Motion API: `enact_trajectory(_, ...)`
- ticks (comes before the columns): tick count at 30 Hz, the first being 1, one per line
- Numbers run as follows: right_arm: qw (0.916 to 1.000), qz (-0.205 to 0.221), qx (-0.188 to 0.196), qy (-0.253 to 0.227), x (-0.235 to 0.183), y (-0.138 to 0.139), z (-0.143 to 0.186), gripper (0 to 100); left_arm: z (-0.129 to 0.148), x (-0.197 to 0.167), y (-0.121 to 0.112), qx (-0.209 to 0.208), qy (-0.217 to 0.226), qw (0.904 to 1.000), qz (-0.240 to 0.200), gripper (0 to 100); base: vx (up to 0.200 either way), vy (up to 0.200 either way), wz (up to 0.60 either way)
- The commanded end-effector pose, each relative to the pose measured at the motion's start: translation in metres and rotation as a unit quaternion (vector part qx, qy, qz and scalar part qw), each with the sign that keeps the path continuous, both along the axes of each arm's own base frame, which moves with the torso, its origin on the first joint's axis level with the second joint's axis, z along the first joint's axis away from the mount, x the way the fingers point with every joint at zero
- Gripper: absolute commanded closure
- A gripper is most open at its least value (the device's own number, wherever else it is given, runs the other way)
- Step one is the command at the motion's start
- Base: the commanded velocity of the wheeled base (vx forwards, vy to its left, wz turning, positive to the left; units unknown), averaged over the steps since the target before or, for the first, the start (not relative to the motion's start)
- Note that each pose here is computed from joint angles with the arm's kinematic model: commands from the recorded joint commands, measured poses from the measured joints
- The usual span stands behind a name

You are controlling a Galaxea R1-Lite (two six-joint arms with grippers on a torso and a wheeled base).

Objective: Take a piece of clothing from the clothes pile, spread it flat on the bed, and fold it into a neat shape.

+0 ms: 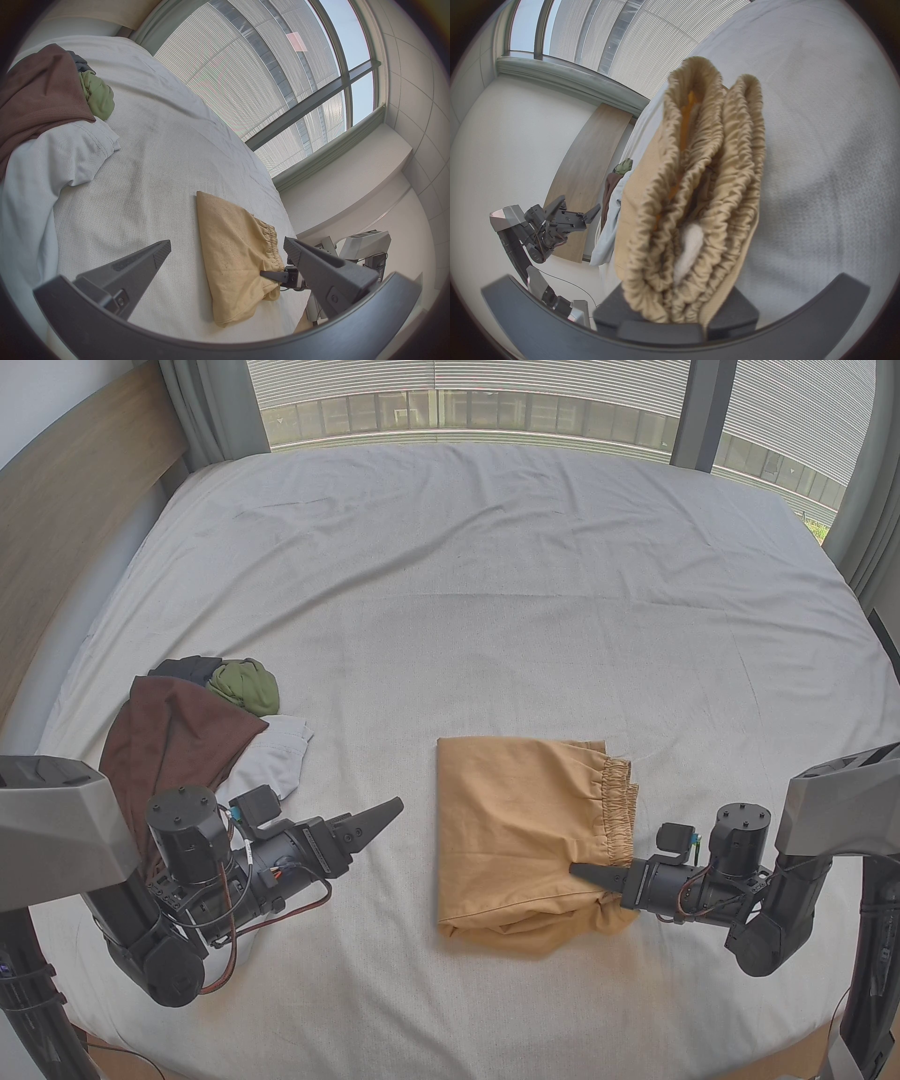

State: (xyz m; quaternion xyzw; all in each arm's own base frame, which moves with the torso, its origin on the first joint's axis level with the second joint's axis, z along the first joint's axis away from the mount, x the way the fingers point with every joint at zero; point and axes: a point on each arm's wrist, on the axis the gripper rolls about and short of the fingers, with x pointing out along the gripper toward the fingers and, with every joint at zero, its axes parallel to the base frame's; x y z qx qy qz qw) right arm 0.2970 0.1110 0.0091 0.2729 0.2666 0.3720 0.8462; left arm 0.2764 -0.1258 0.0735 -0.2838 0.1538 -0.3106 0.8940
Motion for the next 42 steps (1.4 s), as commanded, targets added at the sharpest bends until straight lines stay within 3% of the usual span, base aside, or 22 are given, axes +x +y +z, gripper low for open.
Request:
enact_trajectory(1,0.9982,0.035,0.025,-0.042,-0.015,0.02,0.035,100,0.003,0.0,0.001,-0.002,-0.004,1.0,0.002,0,0.0,0.0,0.0)
enact_trajectory(7,0.9925,0.058,0.065,-0.086,-0.02,0.038,0.071,100,0.003,0.0,0.003,-0.001,-0.004,1.0,0.005,0,0.0,0.0,0.0)
enact_trajectory(17,0.9863,0.06,0.093,-0.123,-0.006,0.045,0.092,100,0.01,-0.002,0.007,-0.005,-0.013,0.9998,0.011,0,0.0,0.0,0.0)
enact_trajectory(23,0.9772,0.06,0.131,-0.156,0.013,0.052,0.119,100,0.011,-0.002,0.008,-0.006,-0.014,0.9998,0.013,0,0.0,0.0,0.0)
enact_trajectory(42,0.9652,0.054,0.168,-0.193,0.058,0.062,0.152,100,0.009,-0.003,0.009,-0.004,-0.009,0.9999,0.014,0,0.0,0.0,0.0)
